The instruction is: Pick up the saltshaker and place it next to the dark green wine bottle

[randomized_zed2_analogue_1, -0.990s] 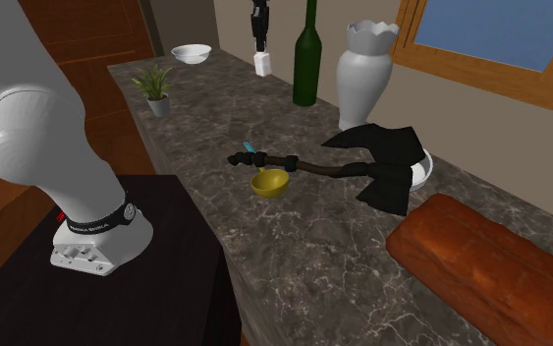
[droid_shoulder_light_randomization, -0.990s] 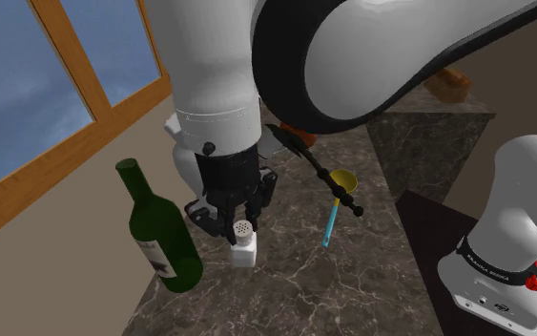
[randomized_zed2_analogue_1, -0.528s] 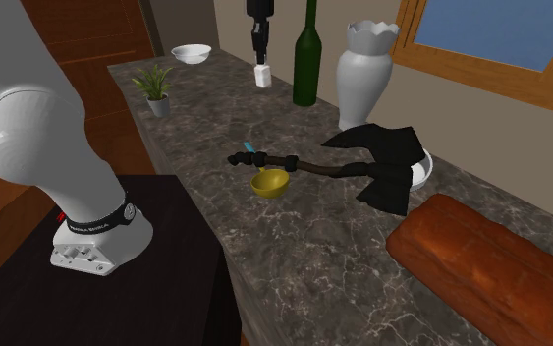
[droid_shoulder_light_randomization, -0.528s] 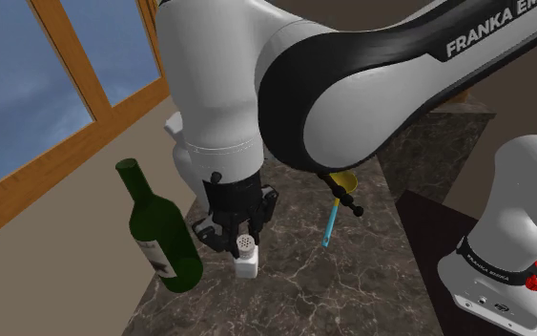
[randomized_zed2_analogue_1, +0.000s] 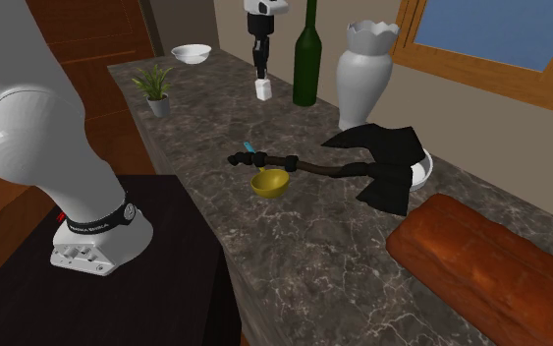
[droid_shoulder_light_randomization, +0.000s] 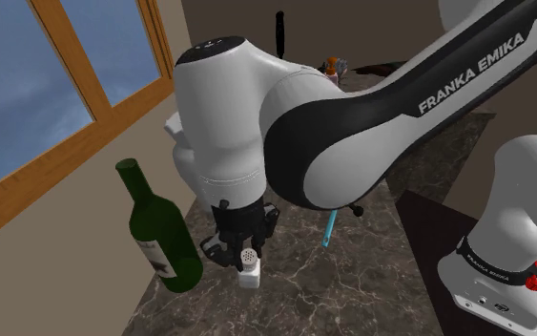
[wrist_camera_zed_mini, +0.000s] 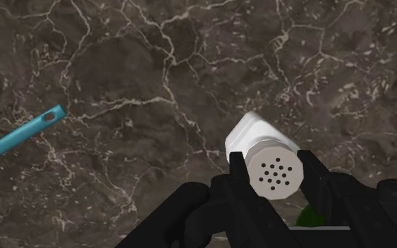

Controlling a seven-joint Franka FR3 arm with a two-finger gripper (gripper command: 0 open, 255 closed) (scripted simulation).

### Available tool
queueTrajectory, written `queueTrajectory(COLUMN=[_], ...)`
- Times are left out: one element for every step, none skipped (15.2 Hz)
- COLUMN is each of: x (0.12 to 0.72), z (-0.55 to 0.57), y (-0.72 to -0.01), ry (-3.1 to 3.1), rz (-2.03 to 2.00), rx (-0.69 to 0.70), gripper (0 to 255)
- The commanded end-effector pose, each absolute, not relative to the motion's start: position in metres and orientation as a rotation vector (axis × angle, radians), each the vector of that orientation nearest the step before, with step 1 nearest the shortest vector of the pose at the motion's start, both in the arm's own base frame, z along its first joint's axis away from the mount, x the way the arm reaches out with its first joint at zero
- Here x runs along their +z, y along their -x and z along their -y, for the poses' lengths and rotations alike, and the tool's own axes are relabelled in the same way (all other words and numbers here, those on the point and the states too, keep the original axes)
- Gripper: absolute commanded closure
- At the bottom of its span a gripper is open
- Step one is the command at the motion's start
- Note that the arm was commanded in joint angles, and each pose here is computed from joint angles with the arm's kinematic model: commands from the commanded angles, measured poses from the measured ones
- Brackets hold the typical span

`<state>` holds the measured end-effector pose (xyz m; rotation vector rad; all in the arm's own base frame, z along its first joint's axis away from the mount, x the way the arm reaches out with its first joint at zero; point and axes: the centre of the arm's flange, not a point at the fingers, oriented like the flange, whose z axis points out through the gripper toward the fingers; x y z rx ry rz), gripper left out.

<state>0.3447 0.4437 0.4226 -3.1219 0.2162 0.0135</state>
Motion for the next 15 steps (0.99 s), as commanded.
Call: queueTrajectory(x=[0.412,0.407,0.402,0.396,0.391,0.386,0.381,0.381,0.381,0.381,0.381,0.381,0.381,0.381,0.381], z=[-0.445,-0.445,-0.445,-0.445,-0.445,-0.445,-0.445,-0.445,-0.445,-0.445,-0.445,-0.445,-0.445,-0.445,-0.445], y=[-0.345,-0.345,-0.345,-0.345,-0.345,-0.345,-0.345,-0.345,-0.345,-0.345,-0.345,-0.345,-0.345,-0.345,-0.345], ry=[3.122,3.122,3.122,3.122,3.122,3.122,3.122,3.122,3.122,3.122,3.122,3.122,3.122,3.122,3.122], rz=[-0.216,-0.216,-0.216,-0.216,-0.216,-0.216,-0.216,-0.216,-0.216,-0.216,-0.216,-0.216,-0.216,-0.216,-0.216], rx=[0.013,0.013,0.013,0.013,0.013,0.013,0.013,0.013,0.013,0.013,0.013,0.013,0.013,0.013,0.013], gripper=[255,255,255,255,255,255,255,255,255,255,255,255,255,255,0])
